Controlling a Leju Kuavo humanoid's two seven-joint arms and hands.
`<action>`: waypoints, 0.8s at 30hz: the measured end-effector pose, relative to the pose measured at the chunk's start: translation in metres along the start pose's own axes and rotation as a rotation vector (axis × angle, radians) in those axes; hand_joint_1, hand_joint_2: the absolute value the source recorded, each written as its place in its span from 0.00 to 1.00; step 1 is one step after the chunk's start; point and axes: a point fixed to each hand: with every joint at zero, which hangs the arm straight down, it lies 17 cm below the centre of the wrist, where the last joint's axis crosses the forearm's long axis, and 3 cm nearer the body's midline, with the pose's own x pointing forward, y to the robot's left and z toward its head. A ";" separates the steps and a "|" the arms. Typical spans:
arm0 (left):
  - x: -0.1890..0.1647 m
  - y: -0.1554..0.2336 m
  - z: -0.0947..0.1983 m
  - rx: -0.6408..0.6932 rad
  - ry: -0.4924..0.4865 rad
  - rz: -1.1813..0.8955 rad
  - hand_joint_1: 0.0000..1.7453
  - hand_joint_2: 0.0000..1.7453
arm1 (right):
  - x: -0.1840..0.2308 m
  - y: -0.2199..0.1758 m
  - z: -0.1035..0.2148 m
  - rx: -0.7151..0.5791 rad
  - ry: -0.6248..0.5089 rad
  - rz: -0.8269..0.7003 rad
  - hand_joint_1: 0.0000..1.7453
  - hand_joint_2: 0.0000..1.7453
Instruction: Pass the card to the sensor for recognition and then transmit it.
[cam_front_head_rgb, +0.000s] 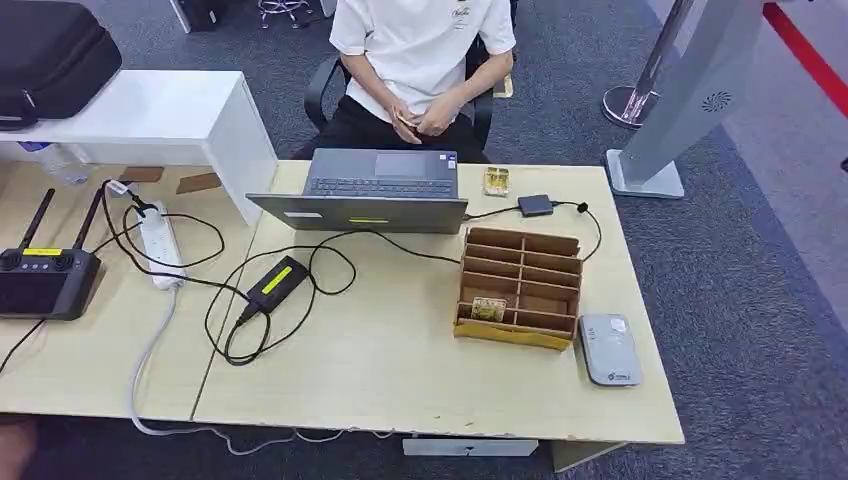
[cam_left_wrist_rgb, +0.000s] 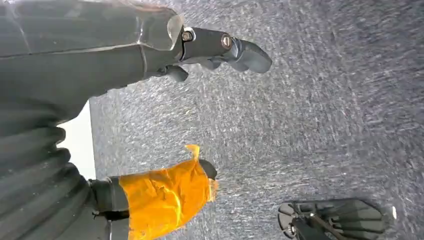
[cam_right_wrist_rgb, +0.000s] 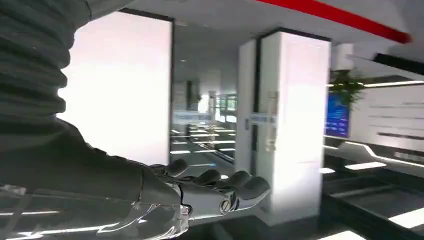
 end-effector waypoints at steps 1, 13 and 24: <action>-0.002 0.000 0.000 0.001 0.003 0.003 0.00 1.00 | -0.014 0.005 0.008 0.009 0.020 0.006 0.00 1.00; -0.007 -0.003 0.001 -0.007 0.035 0.047 0.00 1.00 | -0.125 0.124 0.156 0.175 0.216 -0.026 0.00 1.00; -0.016 -0.003 0.001 0.004 0.096 0.105 0.00 1.00 | -0.097 0.284 0.345 0.476 0.473 -0.260 0.00 1.00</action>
